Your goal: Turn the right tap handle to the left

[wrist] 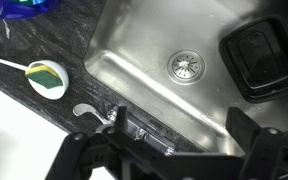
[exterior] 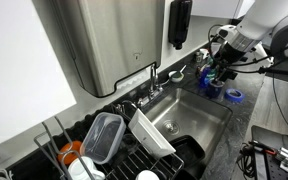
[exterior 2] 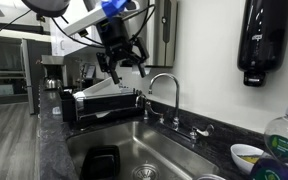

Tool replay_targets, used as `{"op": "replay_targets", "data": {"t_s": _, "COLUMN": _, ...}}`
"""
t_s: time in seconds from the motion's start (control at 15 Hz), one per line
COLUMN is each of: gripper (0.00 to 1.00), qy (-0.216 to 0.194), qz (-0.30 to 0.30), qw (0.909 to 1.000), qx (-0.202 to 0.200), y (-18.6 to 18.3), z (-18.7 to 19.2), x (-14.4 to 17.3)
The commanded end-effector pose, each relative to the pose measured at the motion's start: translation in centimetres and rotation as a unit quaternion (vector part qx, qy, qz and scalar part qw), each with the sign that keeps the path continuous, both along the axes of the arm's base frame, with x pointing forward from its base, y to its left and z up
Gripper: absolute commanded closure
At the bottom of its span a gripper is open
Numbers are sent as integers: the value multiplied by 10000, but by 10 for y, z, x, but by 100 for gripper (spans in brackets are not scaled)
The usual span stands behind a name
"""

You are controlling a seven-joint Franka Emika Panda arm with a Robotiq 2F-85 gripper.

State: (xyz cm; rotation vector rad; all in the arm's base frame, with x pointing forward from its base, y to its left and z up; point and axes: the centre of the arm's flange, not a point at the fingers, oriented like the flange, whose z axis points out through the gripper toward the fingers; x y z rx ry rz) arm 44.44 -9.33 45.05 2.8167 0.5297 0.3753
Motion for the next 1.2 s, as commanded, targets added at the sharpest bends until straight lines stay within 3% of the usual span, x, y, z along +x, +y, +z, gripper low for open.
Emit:
{"op": "replay_targets", "data": {"t_s": 0.0, "gripper": 0, "qy": 231, "qz": 595, "qw": 9978, "qx": -169, "y": -35, "z": -12, "x": 53}}
{"op": "replay_targets", "data": {"t_s": 0.2, "gripper": 0, "qy": 446, "qz": 1061, "qw": 9927, "qx": -364, "y": -52, "z": -26, "x": 70}}
{"op": "replay_targets", "data": {"t_s": 0.27, "gripper": 0, "qy": 389, "qz": 771, "qw": 9959, "qx": -287, "y": -37, "z": -20, "x": 45}}
{"op": "replay_targets", "data": {"t_s": 1.13, "gripper": 0, "qy": 417, "qz": 1065, "qw": 9927, "qx": -379, "y": -56, "z": -34, "x": 72}}
